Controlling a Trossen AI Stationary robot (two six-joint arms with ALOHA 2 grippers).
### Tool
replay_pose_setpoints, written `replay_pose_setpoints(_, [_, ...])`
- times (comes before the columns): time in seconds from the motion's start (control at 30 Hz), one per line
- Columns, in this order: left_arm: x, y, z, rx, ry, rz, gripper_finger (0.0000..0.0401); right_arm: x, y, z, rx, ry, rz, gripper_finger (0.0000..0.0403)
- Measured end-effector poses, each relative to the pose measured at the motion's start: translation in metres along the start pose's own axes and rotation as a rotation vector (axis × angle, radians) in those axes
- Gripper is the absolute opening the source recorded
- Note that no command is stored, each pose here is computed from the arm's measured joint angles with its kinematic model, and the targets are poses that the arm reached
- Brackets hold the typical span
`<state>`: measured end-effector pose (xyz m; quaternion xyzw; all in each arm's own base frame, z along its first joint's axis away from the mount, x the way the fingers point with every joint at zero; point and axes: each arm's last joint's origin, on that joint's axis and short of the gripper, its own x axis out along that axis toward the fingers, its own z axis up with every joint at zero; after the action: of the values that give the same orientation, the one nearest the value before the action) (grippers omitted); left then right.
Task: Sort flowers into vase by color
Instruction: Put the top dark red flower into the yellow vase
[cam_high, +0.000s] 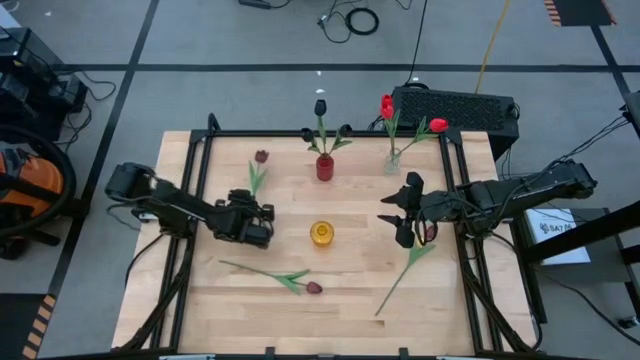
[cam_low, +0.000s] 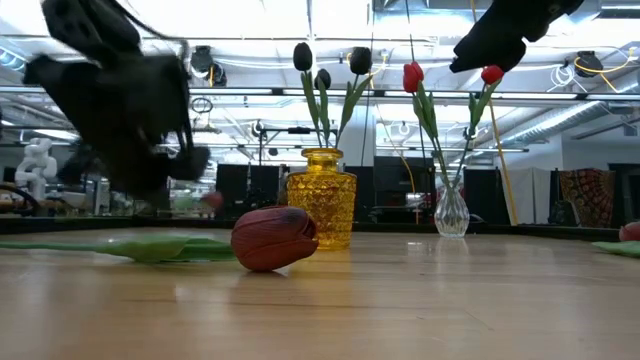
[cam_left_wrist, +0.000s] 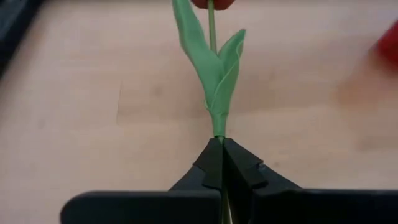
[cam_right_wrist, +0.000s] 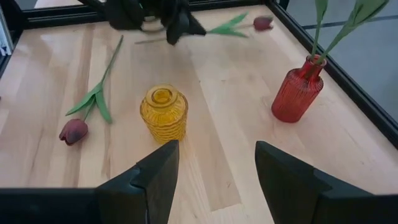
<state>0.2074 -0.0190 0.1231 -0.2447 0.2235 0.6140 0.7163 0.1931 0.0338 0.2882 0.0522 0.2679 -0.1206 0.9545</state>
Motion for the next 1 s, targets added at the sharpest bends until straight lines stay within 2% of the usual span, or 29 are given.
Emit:
replay_pose_setpoints(0.27, [-0.070, 0.005, 0.043, -0.061, -0.282, -0.323, 0.0001, 0.002, 0.005, 0.012, -0.007, -0.115, 0.035, 0.0203])
replay_pose_setpoints(0.43, [-0.112, 0.007, 0.072, 0.059, -0.417, -0.446, 0.0001, 0.016, 0.014, 0.021, 0.002, -0.200, 0.060, 0.0203])
replay_pose_setpoints(0.57, [-0.136, 0.003, 0.095, 0.138, -0.474, -0.509, 0.0000, 0.032, 0.024, 0.029, 0.000, -0.281, 0.083, 0.0203])
replay_pose_setpoints(0.67, [-0.154, -0.002, 0.108, 0.173, -0.502, -0.602, 0.0000, 0.043, 0.031, 0.036, -0.022, -0.367, 0.108, 0.0203])
replay_pose_setpoints(0.73, [-0.165, -0.006, 0.112, 0.192, -0.499, -0.718, 0.0000, 0.048, 0.035, 0.039, -0.057, -0.413, 0.137, 0.0203])
replay_pose_setpoints(0.87, [-0.190, -0.018, 0.111, 0.185, -0.481, -1.076, 0.0000, 0.059, 0.043, 0.045, -0.099, -0.504, 0.183, 0.0203])
replay_pose_setpoints(1.0, [-0.213, -0.035, 0.099, 0.219, -0.594, -1.395, 0.0000, 0.066, 0.050, 0.051, -0.090, -0.621, 0.267, 0.0203])
